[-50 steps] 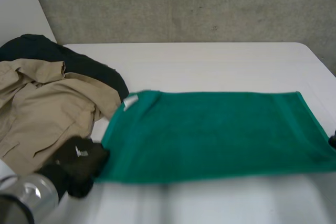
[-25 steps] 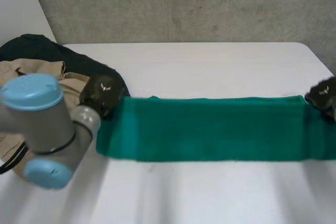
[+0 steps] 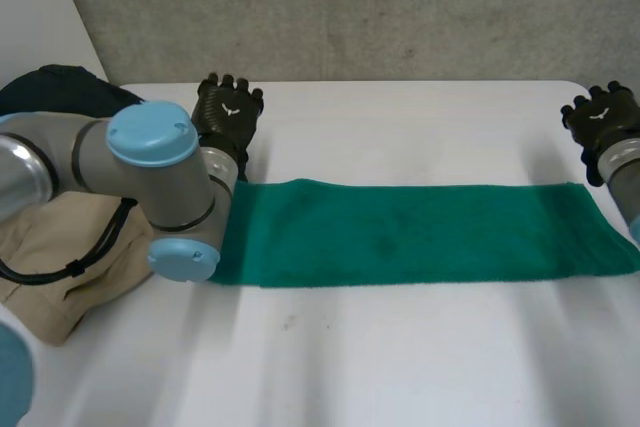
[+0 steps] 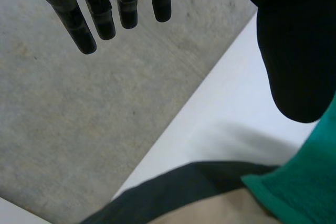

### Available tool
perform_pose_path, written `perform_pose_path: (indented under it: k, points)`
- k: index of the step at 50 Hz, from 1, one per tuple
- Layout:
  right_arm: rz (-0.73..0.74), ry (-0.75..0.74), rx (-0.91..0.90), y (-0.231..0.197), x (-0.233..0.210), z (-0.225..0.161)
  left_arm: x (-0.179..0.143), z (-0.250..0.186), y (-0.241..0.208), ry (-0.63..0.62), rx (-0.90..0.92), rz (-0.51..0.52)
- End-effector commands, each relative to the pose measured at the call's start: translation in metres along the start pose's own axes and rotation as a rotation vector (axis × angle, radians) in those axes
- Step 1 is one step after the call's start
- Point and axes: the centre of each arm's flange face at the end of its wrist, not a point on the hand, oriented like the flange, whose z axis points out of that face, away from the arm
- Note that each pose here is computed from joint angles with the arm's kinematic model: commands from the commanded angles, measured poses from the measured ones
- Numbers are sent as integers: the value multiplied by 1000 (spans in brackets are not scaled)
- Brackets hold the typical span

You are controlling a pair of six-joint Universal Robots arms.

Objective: Fold the laundry.

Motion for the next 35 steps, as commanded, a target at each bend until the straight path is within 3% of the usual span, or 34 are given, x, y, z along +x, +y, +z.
perform_pose_path:
  k: [1,7,11,25,29,35]
  points:
    - [186,-157,-95,7,32,-63,-18,-28,-22,10,24,-57]
    - [305,-287,-235,53,31,-86,-14,-54,-22,112,27,-131]
    - [329,-294,-225,68,28,-88,-8,-66,-17,175,20,-153]
    - [324,-267,-206,107,5,-68,-7,-69,-9,185,-4,-154]
    - [310,-214,-224,116,11,-63,-8,-70,-9,182,-6,-157]
    - [220,46,-317,145,60,-59,-16,-76,-19,169,15,-159]
